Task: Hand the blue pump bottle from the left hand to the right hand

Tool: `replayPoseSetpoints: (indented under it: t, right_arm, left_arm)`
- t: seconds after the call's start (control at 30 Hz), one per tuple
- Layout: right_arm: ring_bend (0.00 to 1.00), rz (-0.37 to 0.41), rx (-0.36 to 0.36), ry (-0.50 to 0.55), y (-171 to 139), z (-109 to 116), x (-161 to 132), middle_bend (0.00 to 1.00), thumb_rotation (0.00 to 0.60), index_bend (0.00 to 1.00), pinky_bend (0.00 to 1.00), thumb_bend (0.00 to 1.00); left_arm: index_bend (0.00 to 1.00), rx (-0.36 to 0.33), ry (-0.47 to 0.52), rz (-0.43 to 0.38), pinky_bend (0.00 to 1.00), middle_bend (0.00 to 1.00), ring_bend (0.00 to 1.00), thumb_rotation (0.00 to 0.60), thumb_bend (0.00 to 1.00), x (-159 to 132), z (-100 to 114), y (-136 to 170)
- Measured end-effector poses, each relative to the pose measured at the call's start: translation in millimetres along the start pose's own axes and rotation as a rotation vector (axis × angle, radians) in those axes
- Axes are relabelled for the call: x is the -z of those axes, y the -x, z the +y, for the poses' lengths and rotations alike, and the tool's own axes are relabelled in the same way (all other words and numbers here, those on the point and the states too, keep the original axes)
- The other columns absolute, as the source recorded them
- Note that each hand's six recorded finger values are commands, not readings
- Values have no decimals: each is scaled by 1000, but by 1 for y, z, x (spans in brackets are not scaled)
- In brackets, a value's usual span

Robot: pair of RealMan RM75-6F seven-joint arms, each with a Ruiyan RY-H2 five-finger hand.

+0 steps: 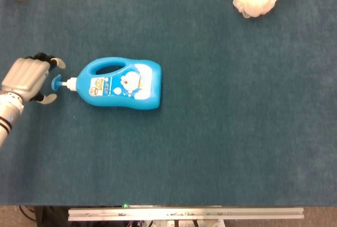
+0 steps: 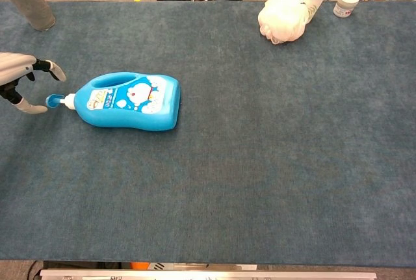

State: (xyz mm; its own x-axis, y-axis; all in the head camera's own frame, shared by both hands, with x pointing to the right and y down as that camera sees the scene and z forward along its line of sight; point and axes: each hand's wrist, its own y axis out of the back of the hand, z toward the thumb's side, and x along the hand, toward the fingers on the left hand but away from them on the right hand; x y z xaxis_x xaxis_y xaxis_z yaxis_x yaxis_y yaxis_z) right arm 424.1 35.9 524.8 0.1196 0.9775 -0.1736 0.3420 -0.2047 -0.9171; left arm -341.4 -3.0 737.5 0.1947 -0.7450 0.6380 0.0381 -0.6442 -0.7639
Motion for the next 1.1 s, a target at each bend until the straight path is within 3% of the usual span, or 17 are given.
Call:
replayPoseSetpoints:
  t: [0.4, 0.6, 0.8, 1.1]
  right_arm:
    - [308, -23, -9, 12, -6, 0, 8, 343, 600, 358, 363, 201]
    - [307, -36, -9, 13, -9, 2, 13, 344, 600, 358, 363, 200]
    - [307, -38, -5, 14, -10, 4, 14, 344, 600, 358, 363, 201]
    - [308, -41, -2, 20, -12, 6, 15, 344, 600, 358, 363, 201]
  left_arm:
    - [297, 12, 28, 7, 372, 302, 228, 600, 223, -13, -15, -14]
    - [394, -5, 53, 5, 416, 385, 282, 600, 223, -21, -21, -20]
    - [418, 11, 74, -9, 440, 402, 300, 600, 224, -30, -27, -27]
    - [514, 10, 95, -25, 593, 584, 476, 600, 223, -37, -30, -37]
